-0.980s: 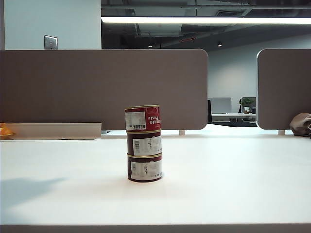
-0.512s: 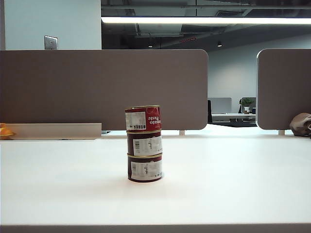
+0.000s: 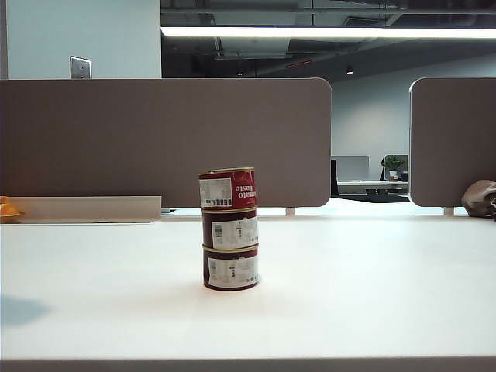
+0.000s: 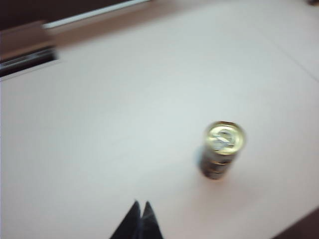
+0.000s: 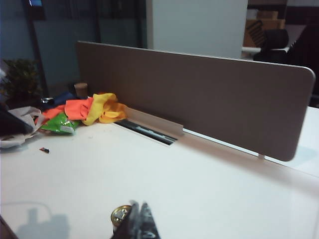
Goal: Pick up the cans one by one and stack them together.
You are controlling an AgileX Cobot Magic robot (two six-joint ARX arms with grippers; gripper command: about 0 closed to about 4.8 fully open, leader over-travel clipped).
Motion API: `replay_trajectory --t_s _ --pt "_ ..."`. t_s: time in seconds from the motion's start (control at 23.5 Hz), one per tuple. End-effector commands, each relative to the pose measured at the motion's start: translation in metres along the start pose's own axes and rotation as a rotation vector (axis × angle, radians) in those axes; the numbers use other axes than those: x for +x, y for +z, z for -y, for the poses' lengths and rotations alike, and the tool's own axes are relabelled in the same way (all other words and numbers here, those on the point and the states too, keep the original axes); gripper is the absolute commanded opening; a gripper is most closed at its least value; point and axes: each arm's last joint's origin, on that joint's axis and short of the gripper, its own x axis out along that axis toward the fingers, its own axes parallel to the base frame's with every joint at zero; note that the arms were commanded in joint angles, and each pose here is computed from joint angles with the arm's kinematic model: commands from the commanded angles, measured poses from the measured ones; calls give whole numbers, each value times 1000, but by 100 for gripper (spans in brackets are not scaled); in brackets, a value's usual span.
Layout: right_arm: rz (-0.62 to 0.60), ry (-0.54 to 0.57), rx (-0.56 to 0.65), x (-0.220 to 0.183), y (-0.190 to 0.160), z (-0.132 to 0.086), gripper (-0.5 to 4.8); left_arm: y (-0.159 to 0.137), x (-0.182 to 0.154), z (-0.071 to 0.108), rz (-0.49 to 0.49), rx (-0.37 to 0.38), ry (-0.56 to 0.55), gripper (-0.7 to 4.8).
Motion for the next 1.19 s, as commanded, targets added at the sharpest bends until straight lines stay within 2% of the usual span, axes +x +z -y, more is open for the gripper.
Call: replay_trajectory --t_s 0.04,0.17,0.21,0.38,0.64,0.85,1.19 --pt "70 7 49 23 -26 -4 -6 -12 28 16 65 53 -226 -5" --pt "38 7 62 50 -63 -9 -6 -34 54 27 88 53 -369 -5" --pt "29 8 61 54 -69 -9 -6 -38 58 29 93 54 -382 -5" --pt "-88 2 45 71 -110 -13 -5 -65 76 32 43 65 -377 -5" --pt "-180 13 37 86 -157 -16 -5 -87 87 33 -21 77 -370 -5" --pt "-245 12 28 88 -175 -17 -5 -88 87 33 -26 77 -363 -3" --pt "-253 12 27 88 -176 -17 -4 -88 86 34 -23 80 -373 -3"
